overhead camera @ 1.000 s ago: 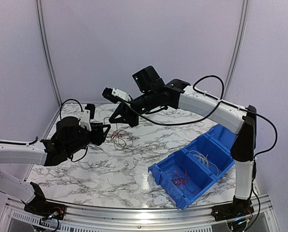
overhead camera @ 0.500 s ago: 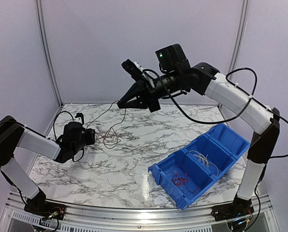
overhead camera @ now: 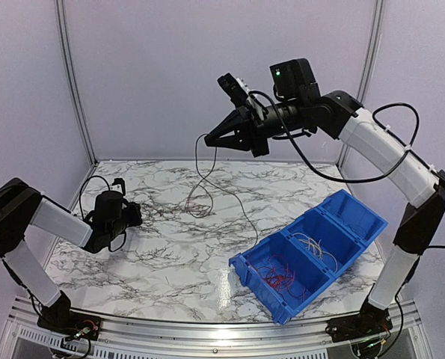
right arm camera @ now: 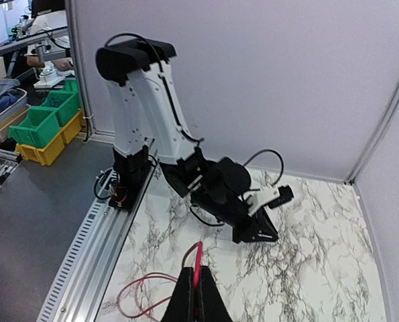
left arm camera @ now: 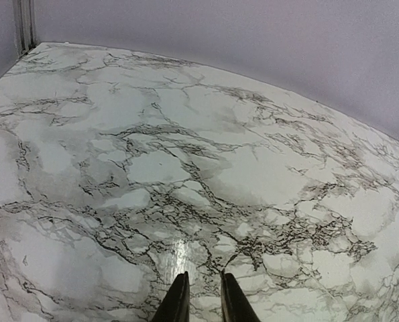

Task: Untangle the cables

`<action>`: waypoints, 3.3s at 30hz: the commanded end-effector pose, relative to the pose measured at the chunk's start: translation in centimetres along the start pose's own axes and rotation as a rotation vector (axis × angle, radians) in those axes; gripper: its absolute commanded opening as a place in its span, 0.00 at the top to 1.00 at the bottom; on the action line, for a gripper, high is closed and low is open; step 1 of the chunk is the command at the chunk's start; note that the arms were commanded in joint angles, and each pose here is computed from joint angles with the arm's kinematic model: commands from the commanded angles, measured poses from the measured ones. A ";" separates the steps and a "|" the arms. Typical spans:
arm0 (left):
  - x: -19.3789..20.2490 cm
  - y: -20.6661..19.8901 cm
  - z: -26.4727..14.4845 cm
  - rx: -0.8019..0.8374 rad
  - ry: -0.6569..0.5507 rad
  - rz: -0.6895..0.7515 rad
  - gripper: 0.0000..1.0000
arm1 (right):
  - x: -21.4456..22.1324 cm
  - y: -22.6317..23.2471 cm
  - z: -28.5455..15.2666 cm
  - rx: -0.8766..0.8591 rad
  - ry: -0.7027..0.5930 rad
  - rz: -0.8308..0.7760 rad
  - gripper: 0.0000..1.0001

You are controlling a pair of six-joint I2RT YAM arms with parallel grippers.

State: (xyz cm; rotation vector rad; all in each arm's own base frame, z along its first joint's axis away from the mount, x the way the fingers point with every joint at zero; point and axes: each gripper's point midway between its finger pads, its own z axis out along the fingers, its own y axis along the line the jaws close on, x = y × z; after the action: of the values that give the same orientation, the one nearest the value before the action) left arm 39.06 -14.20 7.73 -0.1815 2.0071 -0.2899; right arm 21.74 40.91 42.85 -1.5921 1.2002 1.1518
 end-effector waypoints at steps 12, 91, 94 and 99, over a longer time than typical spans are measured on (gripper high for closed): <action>-8.2 -7.1 -11.2 0.468 -0.233 0.020 0.51 | 5.7 -4.6 4.4 0.035 0.062 0.167 1.00; -18.9 -24.2 -20.3 0.771 -0.241 -0.016 1.00 | -5.2 -4.0 -2.1 0.312 0.000 -0.226 1.00; -16.8 -21.6 -18.8 0.660 -0.221 0.002 1.00 | -3.2 -4.3 -1.6 0.298 0.026 -0.187 1.00; -12.2 -16.7 -17.0 0.487 -0.152 0.061 1.00 | 2.0 -4.4 -0.3 0.229 0.064 -0.061 1.00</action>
State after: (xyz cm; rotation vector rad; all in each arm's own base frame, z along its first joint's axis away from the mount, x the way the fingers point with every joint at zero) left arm 28.61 -28.23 36.07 0.1850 1.5661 -0.9409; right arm 25.92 41.45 43.90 -1.4941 1.2004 0.8256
